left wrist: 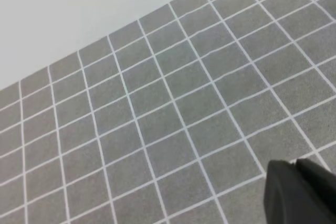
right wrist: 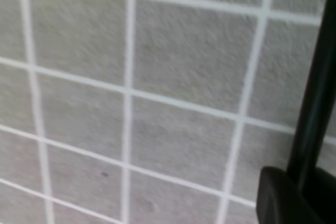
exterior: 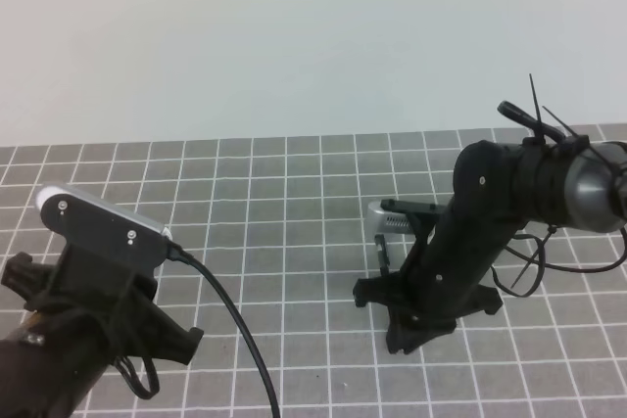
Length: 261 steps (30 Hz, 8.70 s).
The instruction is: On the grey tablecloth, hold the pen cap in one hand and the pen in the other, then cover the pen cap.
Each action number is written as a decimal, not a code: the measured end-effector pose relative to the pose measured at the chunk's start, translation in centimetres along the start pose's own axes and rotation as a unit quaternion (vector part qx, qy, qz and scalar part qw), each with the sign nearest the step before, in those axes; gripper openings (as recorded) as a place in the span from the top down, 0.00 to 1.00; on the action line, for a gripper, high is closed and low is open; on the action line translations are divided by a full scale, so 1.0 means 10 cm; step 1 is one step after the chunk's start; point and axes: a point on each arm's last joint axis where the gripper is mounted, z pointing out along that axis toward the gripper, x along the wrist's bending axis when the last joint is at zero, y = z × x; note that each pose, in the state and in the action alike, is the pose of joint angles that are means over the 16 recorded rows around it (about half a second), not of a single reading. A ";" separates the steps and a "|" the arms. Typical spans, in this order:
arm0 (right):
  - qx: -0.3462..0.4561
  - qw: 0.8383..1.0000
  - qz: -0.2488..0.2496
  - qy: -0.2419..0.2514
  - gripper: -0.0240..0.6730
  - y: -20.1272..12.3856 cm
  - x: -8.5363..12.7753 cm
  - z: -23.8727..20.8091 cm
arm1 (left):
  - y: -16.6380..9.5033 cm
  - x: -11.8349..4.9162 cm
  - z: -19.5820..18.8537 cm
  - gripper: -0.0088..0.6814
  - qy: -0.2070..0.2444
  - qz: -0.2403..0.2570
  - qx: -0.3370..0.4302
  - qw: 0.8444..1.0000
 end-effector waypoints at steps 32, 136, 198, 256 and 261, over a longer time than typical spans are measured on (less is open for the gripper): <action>-0.050 0.999 -0.015 0.001 0.61 0.06 0.05 -0.19 | 0.00 -0.01 0.00 0.99 -0.003 -0.013 0.000 1.000; -0.446 0.858 -0.171 -0.192 0.96 -2.84 -1.04 -2.06 | -0.11 0.39 -0.97 0.99 -0.106 -0.146 -0.247 0.952; -0.446 0.857 -0.172 -0.192 0.96 -2.83 -1.04 -2.06 | -1.37 0.38 -0.87 0.99 -0.027 -0.197 -0.203 0.959; -0.501 0.835 -0.122 -0.191 0.96 -2.86 -1.08 -2.08 | -1.45 0.41 -0.84 0.99 0.012 -0.238 -0.160 0.958; -0.548 0.810 -0.091 -0.187 0.96 -2.85 -1.12 -1.99 | -1.45 0.41 -0.84 0.99 0.012 -0.238 -0.160 0.958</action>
